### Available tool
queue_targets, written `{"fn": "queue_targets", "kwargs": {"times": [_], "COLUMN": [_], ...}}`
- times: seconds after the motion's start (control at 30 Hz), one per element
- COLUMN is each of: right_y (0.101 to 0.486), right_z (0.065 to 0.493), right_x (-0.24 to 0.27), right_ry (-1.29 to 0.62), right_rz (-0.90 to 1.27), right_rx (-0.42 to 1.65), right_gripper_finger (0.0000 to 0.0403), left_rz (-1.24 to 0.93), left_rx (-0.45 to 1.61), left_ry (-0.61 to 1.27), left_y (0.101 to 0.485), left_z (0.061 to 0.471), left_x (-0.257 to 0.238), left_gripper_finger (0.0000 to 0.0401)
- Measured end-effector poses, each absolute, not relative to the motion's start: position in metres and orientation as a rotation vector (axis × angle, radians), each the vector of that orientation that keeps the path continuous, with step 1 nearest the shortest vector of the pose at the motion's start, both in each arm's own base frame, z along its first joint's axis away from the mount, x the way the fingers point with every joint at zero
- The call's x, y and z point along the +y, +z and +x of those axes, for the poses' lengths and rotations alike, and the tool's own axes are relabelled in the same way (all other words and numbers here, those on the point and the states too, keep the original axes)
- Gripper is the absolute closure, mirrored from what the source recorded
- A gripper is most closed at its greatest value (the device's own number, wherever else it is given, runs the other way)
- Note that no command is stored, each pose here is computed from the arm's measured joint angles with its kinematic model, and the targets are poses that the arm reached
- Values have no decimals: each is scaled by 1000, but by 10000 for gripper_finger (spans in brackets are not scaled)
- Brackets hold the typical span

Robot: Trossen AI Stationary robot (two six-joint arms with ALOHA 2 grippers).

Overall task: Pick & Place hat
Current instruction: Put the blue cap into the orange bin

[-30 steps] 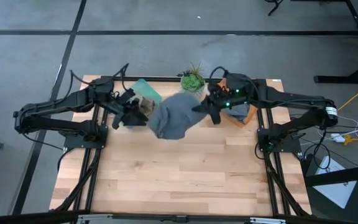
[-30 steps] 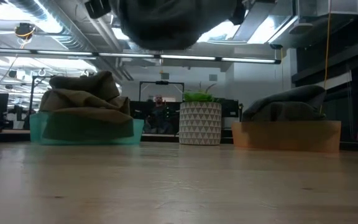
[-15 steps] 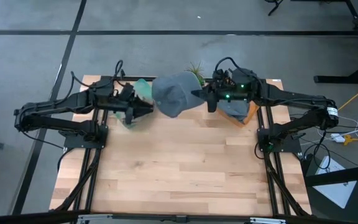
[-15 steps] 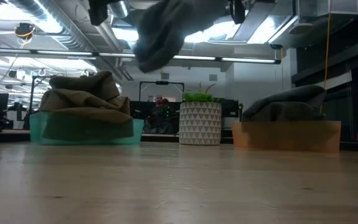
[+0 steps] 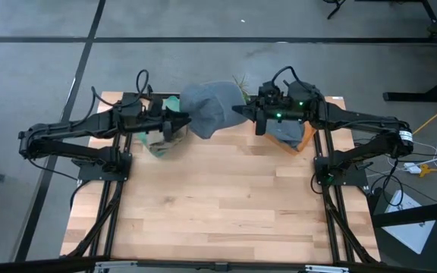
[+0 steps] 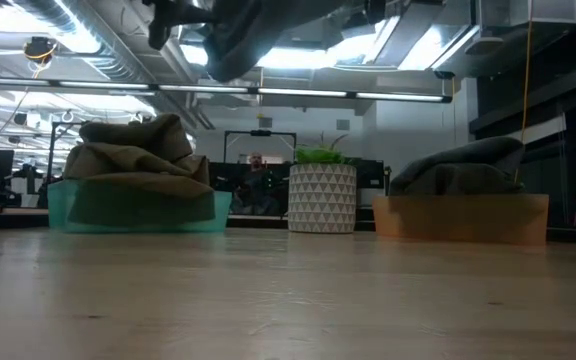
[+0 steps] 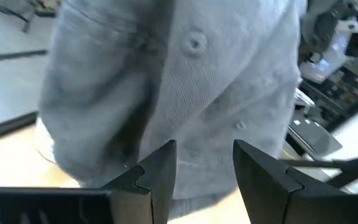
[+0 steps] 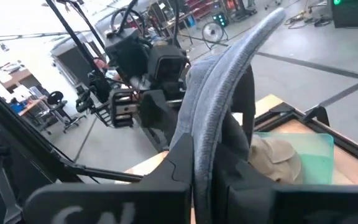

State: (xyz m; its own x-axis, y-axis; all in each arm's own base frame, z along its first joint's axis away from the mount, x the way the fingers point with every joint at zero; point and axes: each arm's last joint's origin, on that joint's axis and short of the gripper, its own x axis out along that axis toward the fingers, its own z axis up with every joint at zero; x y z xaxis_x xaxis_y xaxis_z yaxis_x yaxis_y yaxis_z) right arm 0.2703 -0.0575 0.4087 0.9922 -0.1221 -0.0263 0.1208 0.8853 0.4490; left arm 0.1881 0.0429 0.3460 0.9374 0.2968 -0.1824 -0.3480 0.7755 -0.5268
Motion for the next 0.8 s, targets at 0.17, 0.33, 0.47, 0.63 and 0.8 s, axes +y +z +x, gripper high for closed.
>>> {"fn": "queue_targets", "kwargs": {"times": [0.17,0.33,0.47,0.63,0.8], "right_y": [411,414,414,415,415], "right_z": [271,271,271,271,271], "right_x": [-55,-54,-54,-54,-54], "right_ry": [-131,-125,-125,-124,-124], "right_rz": [462,452,442,439,442], "right_rx": [-32,-57,-59,-67,-67], "right_gripper_finger": [388,388,388,388,388], "left_rz": [-583,-573,-542,-544,-543], "left_rx": [60,80,95,82,42], "left_ry": [385,405,483,521,525], "left_y": [347,344,341,341,344], "left_z": [192,193,191,191,194], "left_x": [45,46,47,48,49], "left_gripper_finger": [249,248,248,246,232]}}
